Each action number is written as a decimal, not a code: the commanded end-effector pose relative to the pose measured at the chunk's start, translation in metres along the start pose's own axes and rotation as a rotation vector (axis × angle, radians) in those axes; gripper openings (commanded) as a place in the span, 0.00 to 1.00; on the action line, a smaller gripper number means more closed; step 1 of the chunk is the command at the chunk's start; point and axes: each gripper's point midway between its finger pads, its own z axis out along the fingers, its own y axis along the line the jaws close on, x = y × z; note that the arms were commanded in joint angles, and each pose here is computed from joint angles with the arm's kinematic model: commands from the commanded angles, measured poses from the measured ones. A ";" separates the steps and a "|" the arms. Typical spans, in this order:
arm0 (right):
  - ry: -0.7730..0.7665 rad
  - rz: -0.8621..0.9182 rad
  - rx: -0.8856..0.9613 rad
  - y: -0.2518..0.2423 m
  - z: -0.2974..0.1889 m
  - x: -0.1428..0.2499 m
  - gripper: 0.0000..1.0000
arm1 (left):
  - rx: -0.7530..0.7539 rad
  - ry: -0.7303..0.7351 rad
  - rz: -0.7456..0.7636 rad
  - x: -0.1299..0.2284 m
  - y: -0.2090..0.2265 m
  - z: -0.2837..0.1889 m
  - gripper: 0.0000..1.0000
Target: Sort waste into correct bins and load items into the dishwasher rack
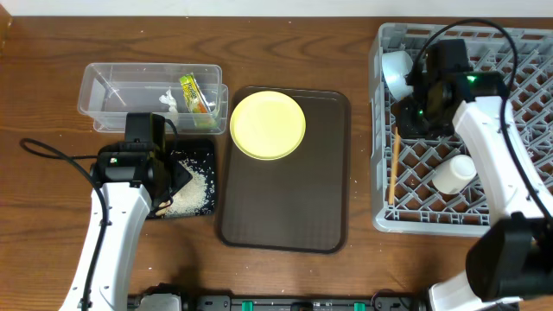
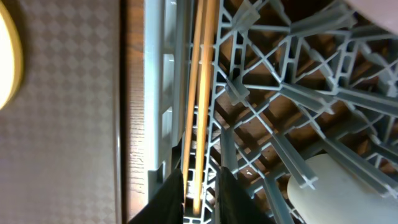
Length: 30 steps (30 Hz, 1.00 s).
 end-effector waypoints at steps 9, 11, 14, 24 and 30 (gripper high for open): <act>-0.071 0.083 -0.003 -0.019 -0.023 -0.008 0.27 | -0.012 0.001 0.053 0.000 0.002 0.002 0.77; -0.103 0.110 -0.011 -0.027 -0.034 -0.010 0.31 | -0.011 0.003 0.079 0.000 0.002 0.002 0.79; -0.148 0.159 -0.012 -0.044 -0.050 -0.011 0.46 | 0.032 0.018 0.129 0.002 -0.006 0.002 0.79; -0.167 0.195 -0.102 -0.044 -0.060 -0.010 0.50 | 0.397 -0.046 0.368 0.006 -0.096 -0.017 0.79; -0.167 0.195 -0.102 -0.044 -0.061 -0.010 0.51 | 0.514 -0.164 0.502 0.007 -0.145 -0.038 0.79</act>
